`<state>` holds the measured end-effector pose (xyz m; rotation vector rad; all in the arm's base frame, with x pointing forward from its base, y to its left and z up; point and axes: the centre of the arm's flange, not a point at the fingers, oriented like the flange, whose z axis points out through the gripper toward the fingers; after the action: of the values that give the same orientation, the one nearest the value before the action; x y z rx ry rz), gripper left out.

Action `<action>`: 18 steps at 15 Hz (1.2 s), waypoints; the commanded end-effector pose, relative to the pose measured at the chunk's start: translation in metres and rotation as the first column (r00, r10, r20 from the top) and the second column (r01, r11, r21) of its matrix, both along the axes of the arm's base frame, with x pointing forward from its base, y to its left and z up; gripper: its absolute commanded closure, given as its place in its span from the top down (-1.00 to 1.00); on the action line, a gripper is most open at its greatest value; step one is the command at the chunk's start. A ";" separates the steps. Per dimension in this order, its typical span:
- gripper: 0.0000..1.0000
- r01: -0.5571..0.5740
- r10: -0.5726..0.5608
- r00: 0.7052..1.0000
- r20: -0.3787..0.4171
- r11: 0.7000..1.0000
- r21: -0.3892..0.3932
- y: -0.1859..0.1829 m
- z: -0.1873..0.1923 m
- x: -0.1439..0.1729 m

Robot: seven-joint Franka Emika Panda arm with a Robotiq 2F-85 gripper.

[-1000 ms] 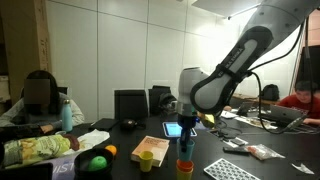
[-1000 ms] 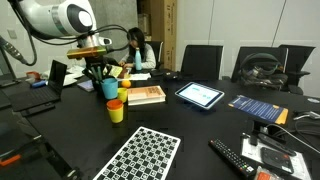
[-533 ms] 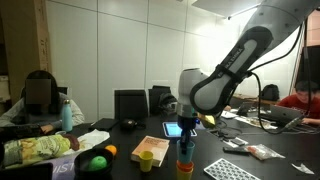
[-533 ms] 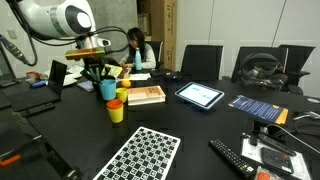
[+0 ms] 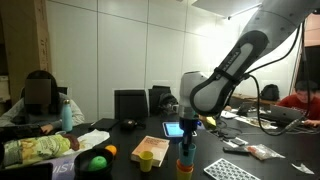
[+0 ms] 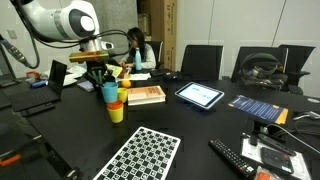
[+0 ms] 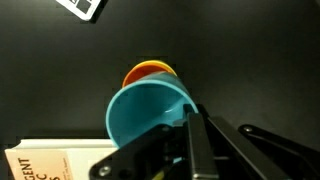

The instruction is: Stack the cups together

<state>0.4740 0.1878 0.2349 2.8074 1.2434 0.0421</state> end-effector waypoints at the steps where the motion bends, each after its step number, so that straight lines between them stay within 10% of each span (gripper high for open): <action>1: -0.99 -0.025 0.026 1.000 -0.008 0.999 0.020 0.005 0.000 0.009; 18: -0.99 -0.057 0.057 0.998 0.016 0.998 0.001 0.002 -0.006 0.026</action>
<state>0.4922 0.1944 0.2262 2.7828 1.3096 0.0479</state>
